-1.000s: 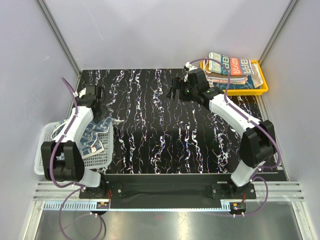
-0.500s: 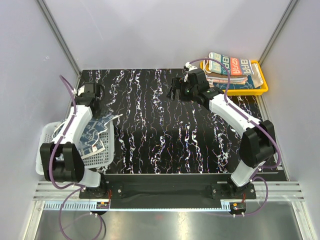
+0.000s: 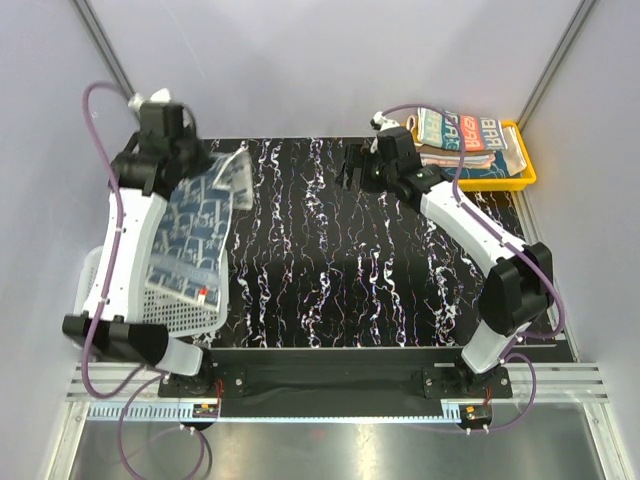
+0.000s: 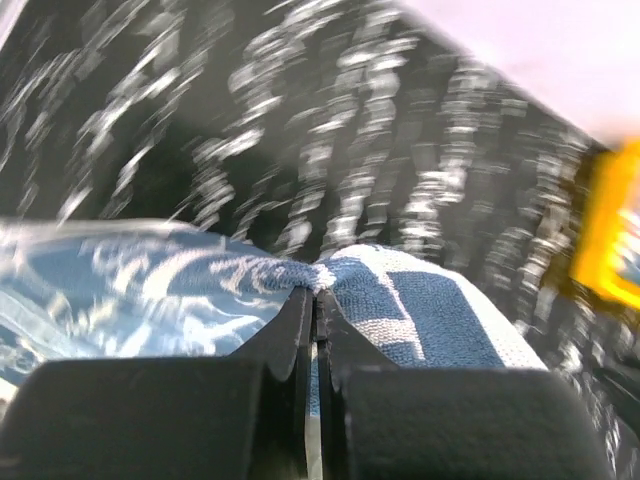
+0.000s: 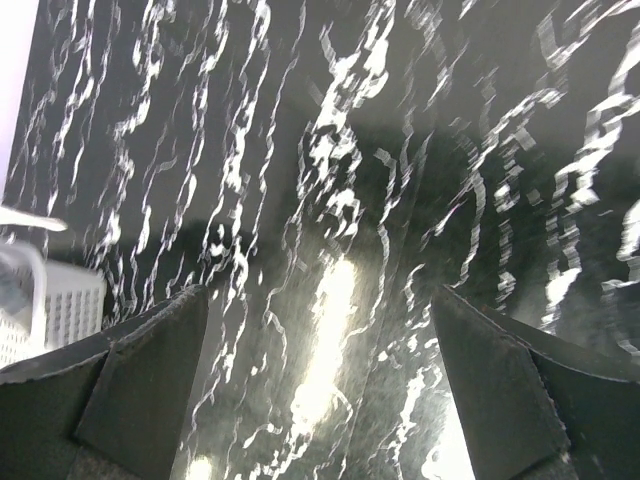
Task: Fold and stack the towels
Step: Move the towel to the center of the board
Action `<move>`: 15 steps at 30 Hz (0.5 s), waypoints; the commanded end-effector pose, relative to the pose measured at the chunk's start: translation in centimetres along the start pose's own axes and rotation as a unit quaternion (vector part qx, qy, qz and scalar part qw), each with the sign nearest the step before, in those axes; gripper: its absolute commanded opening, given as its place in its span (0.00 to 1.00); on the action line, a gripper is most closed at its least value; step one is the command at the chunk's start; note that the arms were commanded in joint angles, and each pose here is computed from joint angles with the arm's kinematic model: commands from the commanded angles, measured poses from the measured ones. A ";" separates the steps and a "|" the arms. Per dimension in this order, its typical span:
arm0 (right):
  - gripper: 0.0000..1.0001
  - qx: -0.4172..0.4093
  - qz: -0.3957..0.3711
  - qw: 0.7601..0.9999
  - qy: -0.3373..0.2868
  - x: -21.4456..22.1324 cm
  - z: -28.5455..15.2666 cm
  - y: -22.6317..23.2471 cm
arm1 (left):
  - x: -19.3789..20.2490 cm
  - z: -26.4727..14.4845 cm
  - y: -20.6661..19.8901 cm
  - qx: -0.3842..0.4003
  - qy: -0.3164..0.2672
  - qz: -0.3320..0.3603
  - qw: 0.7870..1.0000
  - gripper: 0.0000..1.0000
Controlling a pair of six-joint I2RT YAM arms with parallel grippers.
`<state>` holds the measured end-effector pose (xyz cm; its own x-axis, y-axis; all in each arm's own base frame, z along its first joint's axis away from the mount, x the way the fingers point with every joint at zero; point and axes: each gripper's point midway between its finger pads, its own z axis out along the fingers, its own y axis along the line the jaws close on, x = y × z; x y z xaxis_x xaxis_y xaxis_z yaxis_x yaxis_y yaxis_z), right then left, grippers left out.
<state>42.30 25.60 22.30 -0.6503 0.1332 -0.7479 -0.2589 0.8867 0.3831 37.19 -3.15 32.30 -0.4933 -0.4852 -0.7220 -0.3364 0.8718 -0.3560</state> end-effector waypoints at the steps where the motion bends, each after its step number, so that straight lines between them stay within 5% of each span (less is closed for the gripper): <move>1: 1.00 0.034 -0.017 0.996 -0.080 -5.8 -3.7 0.4 | -1.9 -3.3 -7.6 0.090 -0.012 0.082 0.992 0.00; 10: 1.00 0.173 0.038 0.968 -0.177 -12.9 -12.6 -8.5 | 8.5 -2.7 -20.3 0.199 0.096 0.217 0.951 0.00; 15: 1.00 0.209 0.051 0.957 -0.195 -12.7 -16.1 -11.6 | 22.7 -1.2 -22.1 0.224 0.200 0.283 0.911 0.00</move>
<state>43.92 7.40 35.15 -0.3394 0.3239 -0.8831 0.1374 0.9458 0.2941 35.49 -29.78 28.87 -0.7329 0.0496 -0.6785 0.2940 0.9225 -0.2501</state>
